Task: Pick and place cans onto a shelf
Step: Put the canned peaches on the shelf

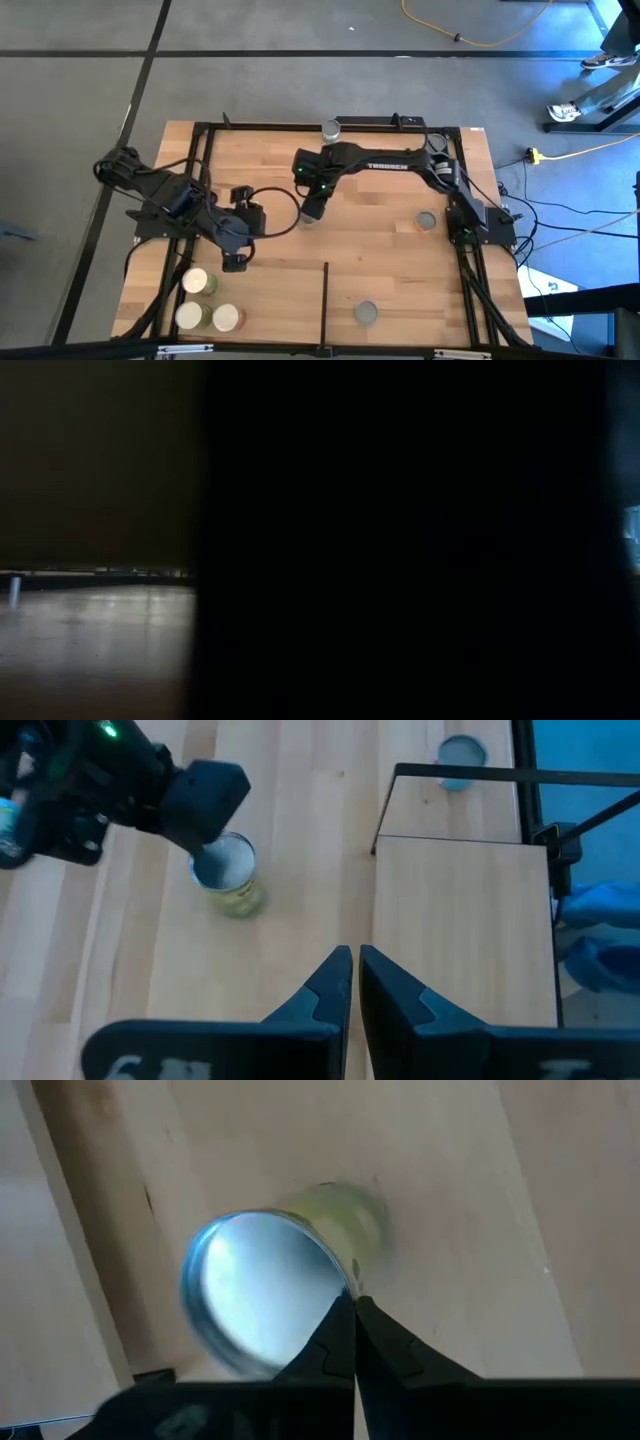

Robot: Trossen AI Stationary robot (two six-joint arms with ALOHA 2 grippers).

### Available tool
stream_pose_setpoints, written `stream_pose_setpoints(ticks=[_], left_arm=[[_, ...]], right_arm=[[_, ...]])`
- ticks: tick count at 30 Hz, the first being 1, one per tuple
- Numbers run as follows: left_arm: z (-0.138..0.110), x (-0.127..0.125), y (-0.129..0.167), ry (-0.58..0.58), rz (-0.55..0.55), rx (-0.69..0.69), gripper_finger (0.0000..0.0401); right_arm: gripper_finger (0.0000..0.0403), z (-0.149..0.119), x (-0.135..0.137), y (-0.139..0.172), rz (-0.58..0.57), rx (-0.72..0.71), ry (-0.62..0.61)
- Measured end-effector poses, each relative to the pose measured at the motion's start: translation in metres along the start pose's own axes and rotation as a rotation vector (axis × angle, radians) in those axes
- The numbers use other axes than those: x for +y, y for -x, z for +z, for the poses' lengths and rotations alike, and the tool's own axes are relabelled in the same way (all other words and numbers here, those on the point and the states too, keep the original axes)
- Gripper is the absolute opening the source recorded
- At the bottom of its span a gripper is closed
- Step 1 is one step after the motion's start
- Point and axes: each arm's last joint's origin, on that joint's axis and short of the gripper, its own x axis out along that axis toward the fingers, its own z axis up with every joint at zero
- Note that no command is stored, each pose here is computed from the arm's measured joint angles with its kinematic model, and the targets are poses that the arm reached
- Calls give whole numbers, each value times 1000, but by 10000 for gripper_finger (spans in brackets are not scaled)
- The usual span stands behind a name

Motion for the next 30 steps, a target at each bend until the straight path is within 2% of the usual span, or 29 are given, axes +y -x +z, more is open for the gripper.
stream_pose_setpoints(ticks=[6,13,19,23,30], left_arm=[[-1,1,4,1,-13,-6,16],[-2,1,5,0,-28,3,16],[-4,2,5,-5,-20,20,16],[-5,3,5,-10,-12,37,16],[-6,3,5,-20,-10,42,16]], right_arm=[[2,2,-1,-8,5,7,21],[31,5,-1,-9,11,-27,4],[38,5,-1,-9,18,-26,4],[38,8,3,-2,34,-35,-11],[39,17,15,30,48,-80,-1]])
